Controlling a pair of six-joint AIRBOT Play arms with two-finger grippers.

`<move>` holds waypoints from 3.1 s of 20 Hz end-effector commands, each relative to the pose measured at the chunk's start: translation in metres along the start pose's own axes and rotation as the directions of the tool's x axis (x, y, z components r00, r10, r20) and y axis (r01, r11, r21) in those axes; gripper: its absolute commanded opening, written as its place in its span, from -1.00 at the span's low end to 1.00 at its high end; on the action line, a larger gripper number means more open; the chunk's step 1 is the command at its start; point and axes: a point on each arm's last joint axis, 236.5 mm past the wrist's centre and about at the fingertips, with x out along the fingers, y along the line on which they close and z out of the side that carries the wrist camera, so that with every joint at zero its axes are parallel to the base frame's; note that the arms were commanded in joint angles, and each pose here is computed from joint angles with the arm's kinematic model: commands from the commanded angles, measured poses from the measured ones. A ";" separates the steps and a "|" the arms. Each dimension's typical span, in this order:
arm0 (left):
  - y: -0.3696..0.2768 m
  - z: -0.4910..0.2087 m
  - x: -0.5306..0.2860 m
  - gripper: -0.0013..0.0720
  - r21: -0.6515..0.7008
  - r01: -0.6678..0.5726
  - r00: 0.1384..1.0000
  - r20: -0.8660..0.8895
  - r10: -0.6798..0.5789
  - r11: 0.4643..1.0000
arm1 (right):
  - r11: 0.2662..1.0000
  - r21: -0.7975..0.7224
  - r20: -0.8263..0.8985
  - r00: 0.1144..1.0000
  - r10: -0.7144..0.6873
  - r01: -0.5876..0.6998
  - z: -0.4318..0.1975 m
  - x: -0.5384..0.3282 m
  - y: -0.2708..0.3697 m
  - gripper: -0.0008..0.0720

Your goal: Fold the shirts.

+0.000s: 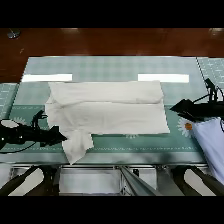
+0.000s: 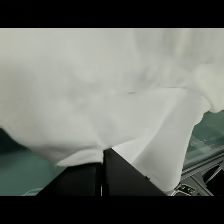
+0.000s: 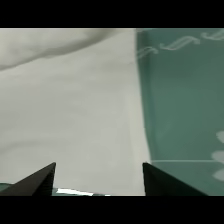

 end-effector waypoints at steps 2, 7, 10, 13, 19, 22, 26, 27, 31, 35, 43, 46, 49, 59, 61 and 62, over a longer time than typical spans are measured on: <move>-0.006 0.003 0.000 -0.88 0.025 0.007 1.000 0.005 -0.007 1.000 | 0.982 0.138 -0.099 0.988 -0.119 0.132 -0.037 0.015 -0.050 0.75; -0.005 0.005 0.000 -0.88 0.025 0.002 1.000 0.015 -0.003 1.000 | 0.976 0.218 -0.134 0.991 0.005 0.024 -0.070 0.047 -0.038 0.75; -0.004 0.008 0.000 -0.88 0.025 -0.003 1.000 0.029 0.002 1.000 | 0.972 0.235 -0.160 0.987 0.016 0.022 -0.074 0.052 -0.039 0.75; -0.003 0.009 0.000 -0.88 0.024 -0.004 1.000 0.031 0.004 1.000 | 0.981 0.194 -0.224 0.974 0.021 0.023 -0.083 0.071 -0.032 0.75; -0.005 0.013 -0.003 -0.88 0.031 -0.003 0.999 0.043 0.002 1.000 | 0.993 0.104 -0.177 0.981 0.080 -0.062 -0.045 0.092 0.014 -0.76; -0.022 0.041 -0.026 -0.88 0.091 -0.007 0.994 0.106 -0.003 0.996 | 0.996 0.013 -0.145 0.985 0.090 -0.089 -0.019 0.080 0.034 -0.92; -0.052 0.104 -0.077 -0.88 0.152 -0.043 0.959 0.285 -0.002 0.987 | 0.994 -0.069 -0.082 0.994 0.078 -0.084 0.032 0.057 0.053 -0.92; -0.056 0.121 -0.087 -0.88 0.138 -0.044 0.946 0.324 -0.003 0.989 | 0.993 -0.075 -0.072 0.994 0.083 -0.088 0.046 0.055 0.057 -0.92; -0.079 0.175 -0.099 -0.88 0.140 0.017 0.931 0.360 -0.067 0.990 | 0.992 -0.075 -0.040 0.995 0.094 -0.097 0.095 0.064 0.068 -0.92; -0.100 0.218 -0.094 -0.88 0.175 0.015 0.937 0.342 -0.075 0.984 | 0.992 -0.073 -0.032 0.995 0.099 -0.101 0.132 0.083 0.076 -0.92; -0.119 0.274 -0.091 -0.88 0.151 0.036 0.931 0.354 -0.088 0.988 | 0.991 -0.055 -0.044 0.992 0.116 -0.118 0.158 0.124 0.090 -0.80; -0.115 0.262 -0.089 0.92 0.172 0.014 0.951 0.303 -0.066 0.985 | 0.991 -0.065 -0.037 0.992 0.117 -0.119 0.163 0.120 0.085 0.75; -0.056 0.239 -0.118 0.94 0.130 -0.204 0.963 0.204 0.175 0.970 | 0.994 -0.049 -0.066 0.993 0.099 -0.102 0.166 0.094 0.060 0.75; -0.063 0.215 -0.160 0.95 0.120 -0.293 0.851 0.486 0.201 0.949 | 0.994 0.022 -0.206 0.973 0.105 -0.103 0.131 0.123 0.037 0.75; -0.115 0.207 -0.151 0.94 0.221 -0.201 0.841 0.538 0.052 0.955 | 0.990 0.011 -0.226 0.964 0.139 -0.140 0.124 0.138 0.058 0.74; -0.140 0.197 -0.141 0.95 0.284 -0.163 0.855 0.519 -0.009 0.945 | 0.987 -0.004 -0.243 0.958 0.155 -0.161 0.118 0.144 0.070 0.70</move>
